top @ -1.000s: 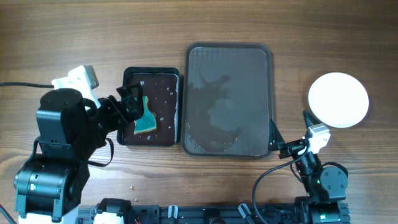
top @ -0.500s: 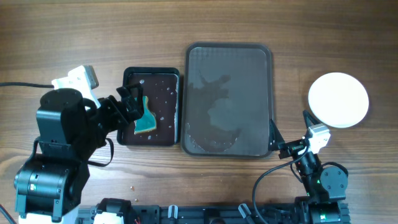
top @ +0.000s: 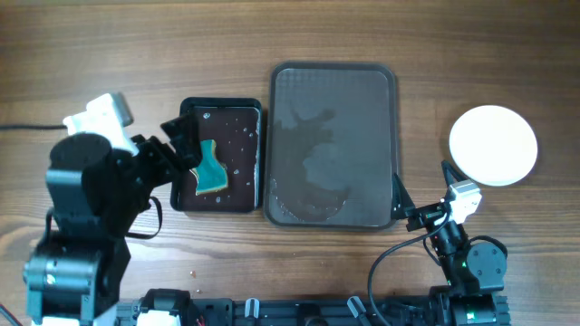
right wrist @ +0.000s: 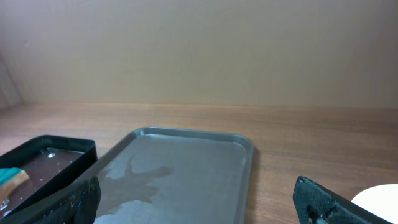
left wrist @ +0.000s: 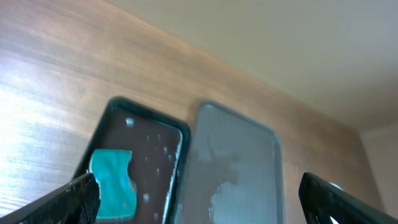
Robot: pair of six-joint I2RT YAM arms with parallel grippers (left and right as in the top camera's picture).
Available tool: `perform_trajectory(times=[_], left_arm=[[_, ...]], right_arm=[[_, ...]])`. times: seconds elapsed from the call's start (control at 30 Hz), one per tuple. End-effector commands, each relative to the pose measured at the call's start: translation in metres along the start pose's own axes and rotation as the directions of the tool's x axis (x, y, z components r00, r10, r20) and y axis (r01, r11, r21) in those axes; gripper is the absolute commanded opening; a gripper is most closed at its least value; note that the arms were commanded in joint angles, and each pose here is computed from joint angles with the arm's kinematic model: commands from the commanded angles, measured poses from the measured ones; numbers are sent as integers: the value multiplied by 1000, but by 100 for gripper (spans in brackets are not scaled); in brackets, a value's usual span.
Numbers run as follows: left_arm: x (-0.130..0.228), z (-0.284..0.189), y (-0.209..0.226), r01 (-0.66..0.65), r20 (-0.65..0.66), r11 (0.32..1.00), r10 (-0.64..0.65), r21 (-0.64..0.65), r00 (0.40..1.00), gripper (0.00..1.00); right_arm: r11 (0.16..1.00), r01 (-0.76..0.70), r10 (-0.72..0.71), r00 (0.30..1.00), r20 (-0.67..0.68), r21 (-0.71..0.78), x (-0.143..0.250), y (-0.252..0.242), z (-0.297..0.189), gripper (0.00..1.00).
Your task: Clean dirty plates on tray and stack at the side
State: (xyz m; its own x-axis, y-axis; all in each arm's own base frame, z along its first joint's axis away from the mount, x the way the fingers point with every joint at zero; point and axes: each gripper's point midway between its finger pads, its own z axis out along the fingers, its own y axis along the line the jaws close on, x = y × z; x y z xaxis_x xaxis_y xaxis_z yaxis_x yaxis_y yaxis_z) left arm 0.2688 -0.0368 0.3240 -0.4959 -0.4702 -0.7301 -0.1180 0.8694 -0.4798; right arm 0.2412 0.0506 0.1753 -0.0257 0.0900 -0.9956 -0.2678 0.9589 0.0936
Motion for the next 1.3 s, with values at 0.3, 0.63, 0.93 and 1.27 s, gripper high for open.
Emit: perform_trajectory(times=[0.3,0.63,0.93,1.27], left_arm=[[69,14,70,-14,290,997,-8,73,957,100],[100,32,99,-30,427,995,-13,94,904,100],[117,56,113,-39,435,995,-5,91,900,100],[118,57,110,-42,431,994,-4,99,902,100]], right_arm=[[1000,-10,9,1000,21,17,-5,-3,-1,100],[1000,-10,10,1000,21,17,-5,-3,-1,100],[1000,-10,9,1000,21,17,-5,-3,-1,100],[1000,-10,10,1000,21,17,-5,-3,-1,100]])
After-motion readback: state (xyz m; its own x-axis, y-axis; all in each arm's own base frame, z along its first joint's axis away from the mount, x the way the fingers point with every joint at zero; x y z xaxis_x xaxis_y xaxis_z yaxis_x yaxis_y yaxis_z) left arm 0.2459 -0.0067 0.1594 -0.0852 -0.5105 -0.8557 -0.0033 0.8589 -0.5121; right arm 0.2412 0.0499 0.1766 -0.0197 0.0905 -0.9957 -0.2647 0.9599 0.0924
